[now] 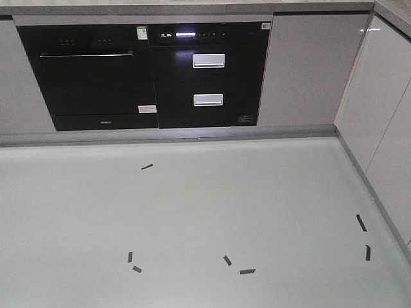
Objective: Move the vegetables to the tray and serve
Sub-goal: 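Drive the base forward to the counter facing the tray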
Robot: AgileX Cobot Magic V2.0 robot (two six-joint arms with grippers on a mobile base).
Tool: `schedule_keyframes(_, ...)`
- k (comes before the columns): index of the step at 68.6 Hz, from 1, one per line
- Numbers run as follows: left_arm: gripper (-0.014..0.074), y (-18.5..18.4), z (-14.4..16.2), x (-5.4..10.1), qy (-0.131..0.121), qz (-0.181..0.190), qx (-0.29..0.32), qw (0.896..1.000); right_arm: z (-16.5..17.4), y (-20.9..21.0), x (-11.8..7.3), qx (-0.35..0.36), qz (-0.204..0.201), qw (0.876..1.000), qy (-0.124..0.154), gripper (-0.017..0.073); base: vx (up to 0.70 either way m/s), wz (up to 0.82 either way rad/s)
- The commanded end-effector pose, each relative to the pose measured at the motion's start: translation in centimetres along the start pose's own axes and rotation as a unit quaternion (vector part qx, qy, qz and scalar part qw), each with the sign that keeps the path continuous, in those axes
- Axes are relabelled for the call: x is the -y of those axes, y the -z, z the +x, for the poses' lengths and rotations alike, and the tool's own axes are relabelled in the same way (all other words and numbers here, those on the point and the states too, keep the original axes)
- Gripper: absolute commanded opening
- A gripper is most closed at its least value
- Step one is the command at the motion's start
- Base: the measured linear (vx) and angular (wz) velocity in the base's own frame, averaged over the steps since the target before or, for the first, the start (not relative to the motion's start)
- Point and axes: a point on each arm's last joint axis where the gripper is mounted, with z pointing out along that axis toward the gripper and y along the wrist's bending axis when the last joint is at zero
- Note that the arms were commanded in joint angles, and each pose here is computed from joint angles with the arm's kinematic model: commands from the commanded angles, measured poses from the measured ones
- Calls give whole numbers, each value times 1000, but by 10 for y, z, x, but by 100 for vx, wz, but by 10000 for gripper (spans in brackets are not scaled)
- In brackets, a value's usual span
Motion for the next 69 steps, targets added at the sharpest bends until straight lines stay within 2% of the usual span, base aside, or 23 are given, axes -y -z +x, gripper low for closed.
schedule_keyframes(1, -6, 0, 2, 0, 8, 5, 31, 999, -2, 0, 0, 35, 3, 999, 2, -6, 0, 0)
schedule_keyframes(69, -6, 0, 2, 0, 8, 5, 31, 999, -2, 0, 0, 35, 3, 999, 2, -6, 0, 0)
